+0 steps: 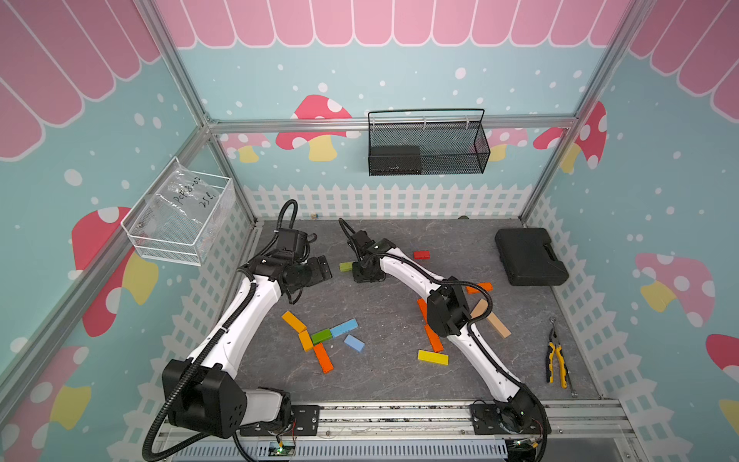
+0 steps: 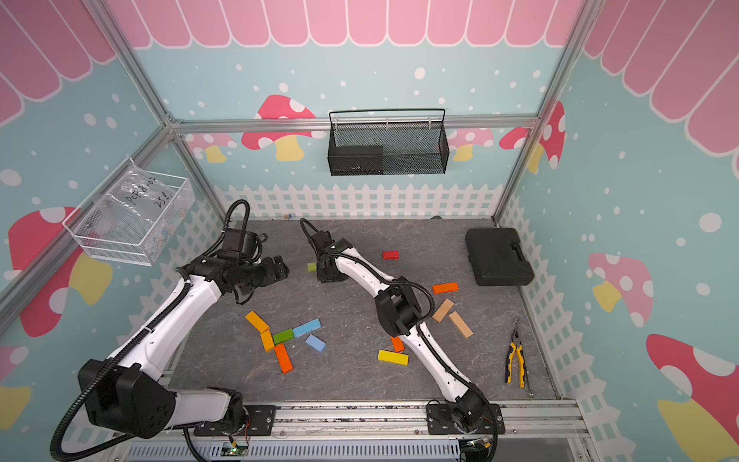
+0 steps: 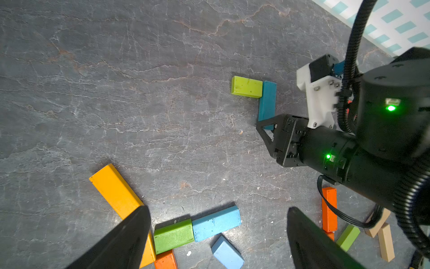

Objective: Assemble a giraffe with building blocks
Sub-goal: Adjust the building block at the center of the board.

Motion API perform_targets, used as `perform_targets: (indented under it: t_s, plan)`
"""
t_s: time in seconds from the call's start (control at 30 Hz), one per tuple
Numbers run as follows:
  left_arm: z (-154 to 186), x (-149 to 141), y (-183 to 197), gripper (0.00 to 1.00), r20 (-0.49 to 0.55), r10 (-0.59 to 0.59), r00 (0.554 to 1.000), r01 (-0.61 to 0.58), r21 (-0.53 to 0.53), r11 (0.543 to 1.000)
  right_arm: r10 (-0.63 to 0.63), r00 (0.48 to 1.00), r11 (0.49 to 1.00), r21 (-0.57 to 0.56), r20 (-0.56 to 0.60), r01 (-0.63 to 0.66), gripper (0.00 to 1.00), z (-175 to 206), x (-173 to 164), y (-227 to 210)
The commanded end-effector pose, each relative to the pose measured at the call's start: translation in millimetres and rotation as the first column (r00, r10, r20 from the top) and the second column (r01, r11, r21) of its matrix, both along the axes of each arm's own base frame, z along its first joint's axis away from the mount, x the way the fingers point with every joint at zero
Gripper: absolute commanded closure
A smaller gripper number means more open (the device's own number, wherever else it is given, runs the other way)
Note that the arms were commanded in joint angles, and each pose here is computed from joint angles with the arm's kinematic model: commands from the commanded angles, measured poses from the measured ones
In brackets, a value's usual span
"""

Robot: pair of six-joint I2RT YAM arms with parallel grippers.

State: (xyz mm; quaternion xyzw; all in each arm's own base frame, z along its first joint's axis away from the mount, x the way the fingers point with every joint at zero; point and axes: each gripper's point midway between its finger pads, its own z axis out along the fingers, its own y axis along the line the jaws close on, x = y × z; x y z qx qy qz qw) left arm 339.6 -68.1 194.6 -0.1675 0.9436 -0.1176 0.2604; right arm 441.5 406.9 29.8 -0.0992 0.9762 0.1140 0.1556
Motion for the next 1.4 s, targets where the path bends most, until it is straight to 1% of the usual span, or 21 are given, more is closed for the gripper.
perform_targets:
  t_s: [0.0,0.2,0.7,0.8,0.93,1.13,1.2,1.27,1.37]
  plan:
    - [2,3,2,0.06,0.018,0.001,1.000,-0.001,0.005,1.000,0.003,1.000,1.000,-0.019,-0.028,-0.004,0.63,-18,-4,1]
    - [3,3,2,0.06,0.020,0.001,1.000,-0.001,0.002,1.000,0.013,0.999,0.999,-0.037,-0.037,-0.014,0.62,-20,-9,-1]
    - [2,0,2,0.06,0.019,0.003,1.000,-0.003,0.001,1.000,0.027,0.999,0.999,-0.039,-0.035,-0.028,0.63,-22,-12,3]
    - [1,0,2,0.06,0.016,0.004,1.000,-0.004,0.001,1.000,0.027,0.999,0.999,-0.040,-0.032,-0.028,0.61,-21,-11,3]
    - [2,0,2,0.06,0.019,0.004,1.000,-0.004,0.000,1.000,0.023,0.999,0.999,-0.037,-0.022,-0.024,0.50,-16,-10,3]
    - [4,-2,4,0.06,0.013,0.010,1.000,-0.010,0.008,1.000,0.029,0.999,0.999,-0.020,0.023,-0.028,0.33,11,-5,3]
    - [6,-4,6,0.06,0.013,0.020,1.000,-0.020,0.017,1.000,0.033,0.999,0.999,-0.010,0.043,-0.032,0.27,26,-4,3]
    - [8,-8,11,0.06,0.002,0.036,0.999,-0.036,0.037,0.999,0.039,0.997,0.999,0.004,0.068,-0.040,0.25,45,-4,4]
    - [7,-15,25,0.04,-0.023,0.094,0.995,-0.091,0.089,0.992,0.052,0.989,0.998,0.033,0.135,-0.057,0.23,89,-4,1]
